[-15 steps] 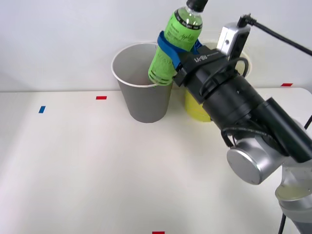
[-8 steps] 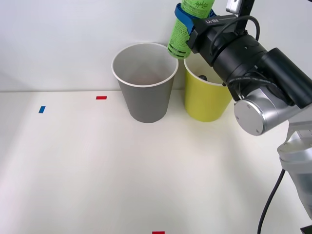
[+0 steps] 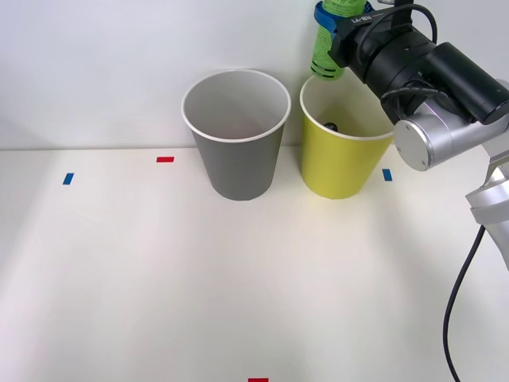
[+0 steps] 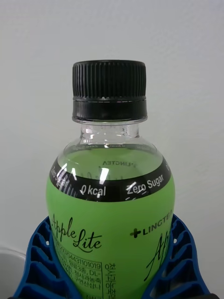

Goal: Put cans in the gray bin, plastic bottles in the light green bin

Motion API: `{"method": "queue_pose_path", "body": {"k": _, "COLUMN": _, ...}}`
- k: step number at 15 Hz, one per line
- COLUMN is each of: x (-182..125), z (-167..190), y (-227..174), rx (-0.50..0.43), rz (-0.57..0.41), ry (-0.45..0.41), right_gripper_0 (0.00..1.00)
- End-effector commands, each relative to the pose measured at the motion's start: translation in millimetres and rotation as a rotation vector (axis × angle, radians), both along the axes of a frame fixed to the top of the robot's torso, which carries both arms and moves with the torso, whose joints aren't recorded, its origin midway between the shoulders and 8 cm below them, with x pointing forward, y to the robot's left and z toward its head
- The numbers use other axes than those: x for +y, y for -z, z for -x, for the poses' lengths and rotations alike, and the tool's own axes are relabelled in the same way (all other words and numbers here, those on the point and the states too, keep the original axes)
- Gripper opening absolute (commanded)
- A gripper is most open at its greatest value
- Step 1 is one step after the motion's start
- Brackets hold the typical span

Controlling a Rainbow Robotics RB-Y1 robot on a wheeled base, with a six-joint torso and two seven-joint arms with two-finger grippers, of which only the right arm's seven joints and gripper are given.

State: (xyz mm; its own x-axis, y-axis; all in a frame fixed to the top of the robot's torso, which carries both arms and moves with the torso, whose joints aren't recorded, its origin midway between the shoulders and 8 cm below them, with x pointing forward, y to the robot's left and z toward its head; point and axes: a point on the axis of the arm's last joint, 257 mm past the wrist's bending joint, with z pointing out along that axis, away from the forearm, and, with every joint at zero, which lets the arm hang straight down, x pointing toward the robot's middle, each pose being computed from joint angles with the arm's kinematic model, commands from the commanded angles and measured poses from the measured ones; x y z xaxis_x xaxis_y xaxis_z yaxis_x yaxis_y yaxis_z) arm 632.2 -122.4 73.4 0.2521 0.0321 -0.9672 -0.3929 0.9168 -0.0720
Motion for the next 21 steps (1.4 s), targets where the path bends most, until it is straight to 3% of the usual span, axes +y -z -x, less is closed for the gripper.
{"method": "queue_pose_path", "body": {"k": 1, "x": -13.9, "z": -14.3, "y": 21.7, "rx": 0.029, "rz": 0.040, "ry": 0.049, "right_gripper_0": 0.00}}
{"method": "queue_pose_path", "body": {"k": 6, "x": -32.7, "z": -28.3, "y": 45.6, "rx": 0.062, "rz": 0.086, "ry": 0.102, "right_gripper_0": 0.00}}
{"method": "queue_pose_path", "body": {"k": 7, "x": -32.7, "z": -28.3, "y": 45.6, "rx": 0.064, "rz": 0.081, "ry": 0.101, "right_gripper_0": 0.06}}
{"method": "queue_pose_path", "body": {"k": 9, "x": -32.1, "z": -28.2, "y": 46.2, "rx": 0.073, "rz": 0.065, "ry": 0.095, "right_gripper_0": 0.83}}
{"method": "queue_pose_path", "body": {"k": 10, "x": -31.6, "z": -28.0, "y": 45.9, "rx": 0.074, "rz": 0.060, "ry": 0.092, "right_gripper_0": 1.00}}
{"method": "queue_pose_path", "body": {"k": 17, "x": -24.6, "z": -21.5, "y": 46.2, "rx": 0.076, "rz": 0.046, "ry": 0.065, "right_gripper_0": 1.00}}
{"method": "queue_pose_path", "body": {"k": 21, "x": -42.9, "z": 42.0, "y": 58.6, "rx": 0.018, "rz": 0.047, "ry": 0.077, "right_gripper_0": 1.00}}
